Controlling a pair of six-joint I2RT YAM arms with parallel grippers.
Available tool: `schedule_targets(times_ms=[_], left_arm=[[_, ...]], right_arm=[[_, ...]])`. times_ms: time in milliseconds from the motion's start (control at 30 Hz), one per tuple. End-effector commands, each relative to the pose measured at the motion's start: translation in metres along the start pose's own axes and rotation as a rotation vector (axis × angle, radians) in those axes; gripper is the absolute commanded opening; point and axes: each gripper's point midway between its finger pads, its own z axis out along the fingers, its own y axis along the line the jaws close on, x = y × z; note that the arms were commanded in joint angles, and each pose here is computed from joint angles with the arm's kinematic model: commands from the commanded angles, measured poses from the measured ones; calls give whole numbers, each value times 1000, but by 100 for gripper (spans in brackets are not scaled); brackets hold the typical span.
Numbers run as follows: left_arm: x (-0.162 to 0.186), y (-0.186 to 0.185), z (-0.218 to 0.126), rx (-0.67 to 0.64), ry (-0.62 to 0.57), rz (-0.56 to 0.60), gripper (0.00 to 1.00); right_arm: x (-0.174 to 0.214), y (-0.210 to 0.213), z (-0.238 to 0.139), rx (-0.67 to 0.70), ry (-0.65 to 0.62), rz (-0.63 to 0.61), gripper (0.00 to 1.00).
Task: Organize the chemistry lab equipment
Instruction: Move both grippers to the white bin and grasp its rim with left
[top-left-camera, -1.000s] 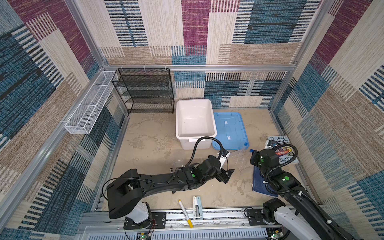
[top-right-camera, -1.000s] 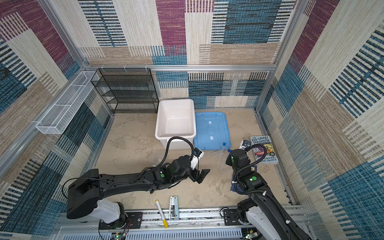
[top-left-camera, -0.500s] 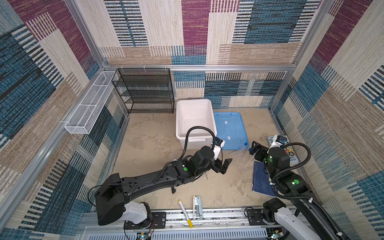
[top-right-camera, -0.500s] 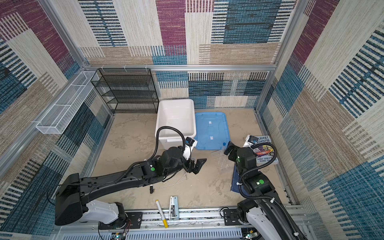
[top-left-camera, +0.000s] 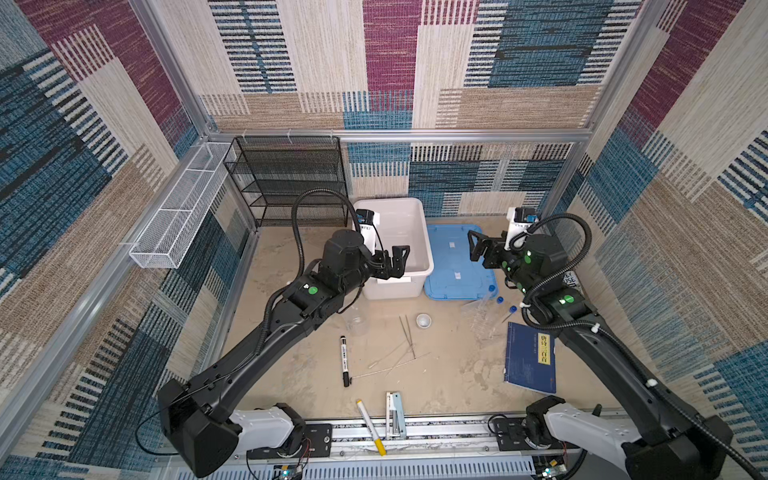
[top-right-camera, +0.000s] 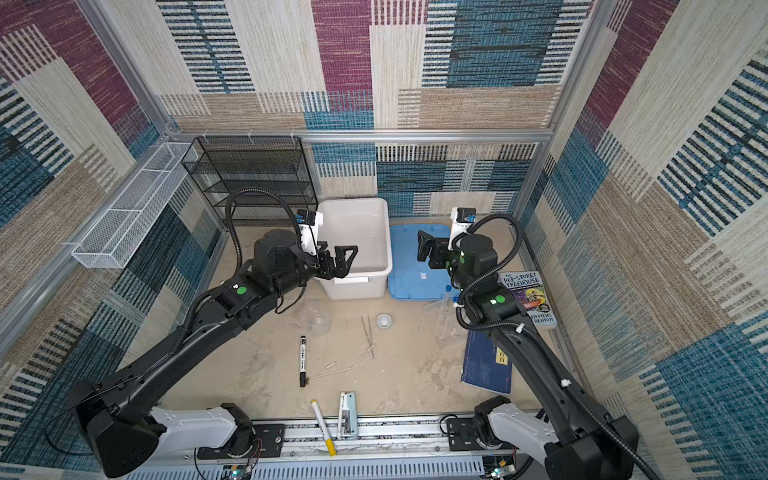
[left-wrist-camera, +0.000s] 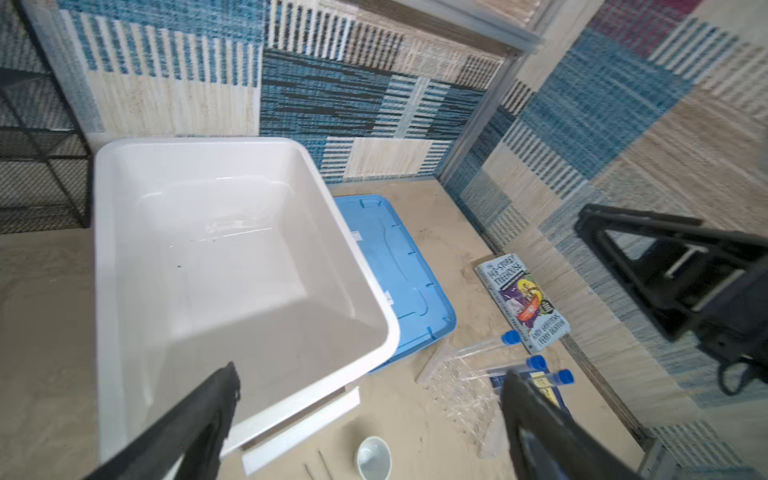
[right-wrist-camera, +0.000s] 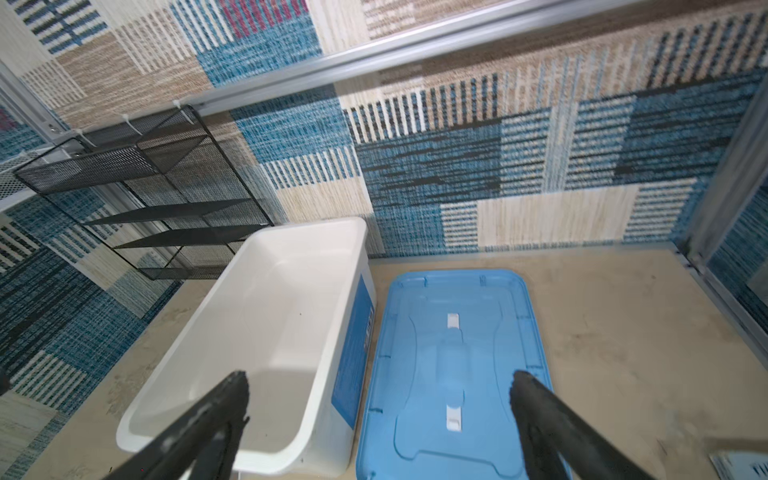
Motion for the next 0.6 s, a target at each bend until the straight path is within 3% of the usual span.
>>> schedule_targets(times_ms=[0,133,200,367,567], left_arm=[[-5,25,5,-92,66,-32,99],[-23,59,13,-249,112,28,98],[-27,70,17,-265,109,20,96],[-15,103,46,-312,94,41,93],[-1,154,86,-383,181,-40,90]], right_arm=[[-26,10,17,-53,-62,-29,99],[-10,21,42,-128,108,37,99],[1,27,47,-157,174,41,99],[25,22,43,-164,172,9,99],[48,29,36,-224,264,-3,99]])
